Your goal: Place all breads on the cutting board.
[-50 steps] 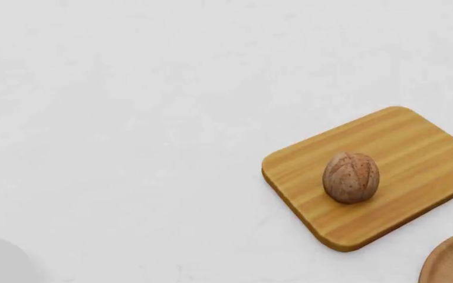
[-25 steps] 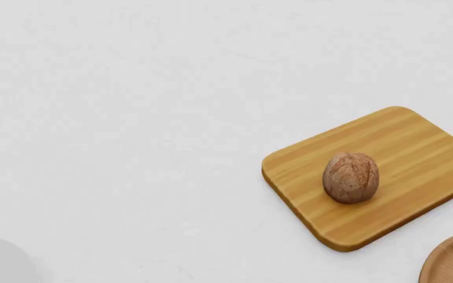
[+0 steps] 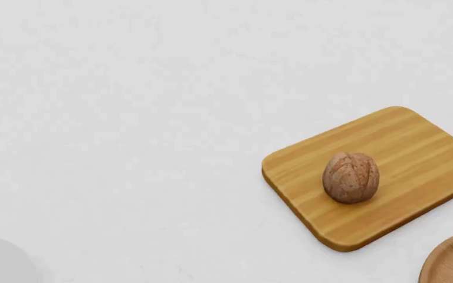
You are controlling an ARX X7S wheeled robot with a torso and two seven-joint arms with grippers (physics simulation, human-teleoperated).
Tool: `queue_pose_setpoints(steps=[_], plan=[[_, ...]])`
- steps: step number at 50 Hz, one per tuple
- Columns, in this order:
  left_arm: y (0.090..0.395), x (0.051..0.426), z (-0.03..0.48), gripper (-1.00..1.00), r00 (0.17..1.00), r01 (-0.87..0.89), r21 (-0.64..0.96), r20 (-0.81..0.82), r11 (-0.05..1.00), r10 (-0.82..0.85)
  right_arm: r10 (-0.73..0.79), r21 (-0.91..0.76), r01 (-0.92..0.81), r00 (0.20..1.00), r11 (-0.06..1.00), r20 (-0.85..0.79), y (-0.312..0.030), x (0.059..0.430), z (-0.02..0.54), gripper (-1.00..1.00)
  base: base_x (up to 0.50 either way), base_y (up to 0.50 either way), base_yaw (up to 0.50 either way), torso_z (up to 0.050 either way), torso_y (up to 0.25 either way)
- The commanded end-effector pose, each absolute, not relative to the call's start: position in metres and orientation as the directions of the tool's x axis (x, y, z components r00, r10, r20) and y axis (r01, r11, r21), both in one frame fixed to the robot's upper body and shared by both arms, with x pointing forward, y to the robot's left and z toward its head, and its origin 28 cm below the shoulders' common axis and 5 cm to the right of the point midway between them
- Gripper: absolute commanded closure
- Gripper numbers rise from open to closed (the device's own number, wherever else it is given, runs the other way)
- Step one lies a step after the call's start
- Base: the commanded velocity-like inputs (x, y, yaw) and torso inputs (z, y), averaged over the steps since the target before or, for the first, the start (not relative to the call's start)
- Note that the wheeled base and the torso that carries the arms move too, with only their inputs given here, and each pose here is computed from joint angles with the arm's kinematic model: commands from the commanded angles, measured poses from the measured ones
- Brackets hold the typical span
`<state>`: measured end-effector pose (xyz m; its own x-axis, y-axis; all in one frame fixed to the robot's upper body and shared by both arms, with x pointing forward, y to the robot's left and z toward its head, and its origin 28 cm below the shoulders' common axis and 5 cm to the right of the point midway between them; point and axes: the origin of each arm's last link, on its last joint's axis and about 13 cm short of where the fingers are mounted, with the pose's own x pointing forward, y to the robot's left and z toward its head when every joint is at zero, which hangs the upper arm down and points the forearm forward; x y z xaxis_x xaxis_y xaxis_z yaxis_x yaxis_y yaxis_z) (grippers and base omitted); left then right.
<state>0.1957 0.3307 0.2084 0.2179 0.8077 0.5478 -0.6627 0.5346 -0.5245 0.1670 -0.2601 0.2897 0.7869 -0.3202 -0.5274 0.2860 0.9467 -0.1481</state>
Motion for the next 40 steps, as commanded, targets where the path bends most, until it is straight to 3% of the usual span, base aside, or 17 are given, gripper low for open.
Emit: queue_pose_setpoints(steps=[1, 40], plan=[[0.329, 0.194, 0.21, -1.0, 0.217, -0.663, -0.524, 0.549, 0.534, 0.807, -0.33, -0.15, 0.299, 0.762, 0.942, -0.557, -0.268, 0.182, 0.27, -1.0, 0.0, 0.0, 0.0, 0.0, 0.0], [0.335, 0.201, 0.202, -1.0, 0.215, -0.664, -0.523, 0.551, 0.534, 0.807, -0.344, -0.175, 0.303, 0.704, 0.937, -0.622, -0.272, 0.218, 0.233, -1.0, 0.0, 0.0, 0.0, 0.0, 0.0]])
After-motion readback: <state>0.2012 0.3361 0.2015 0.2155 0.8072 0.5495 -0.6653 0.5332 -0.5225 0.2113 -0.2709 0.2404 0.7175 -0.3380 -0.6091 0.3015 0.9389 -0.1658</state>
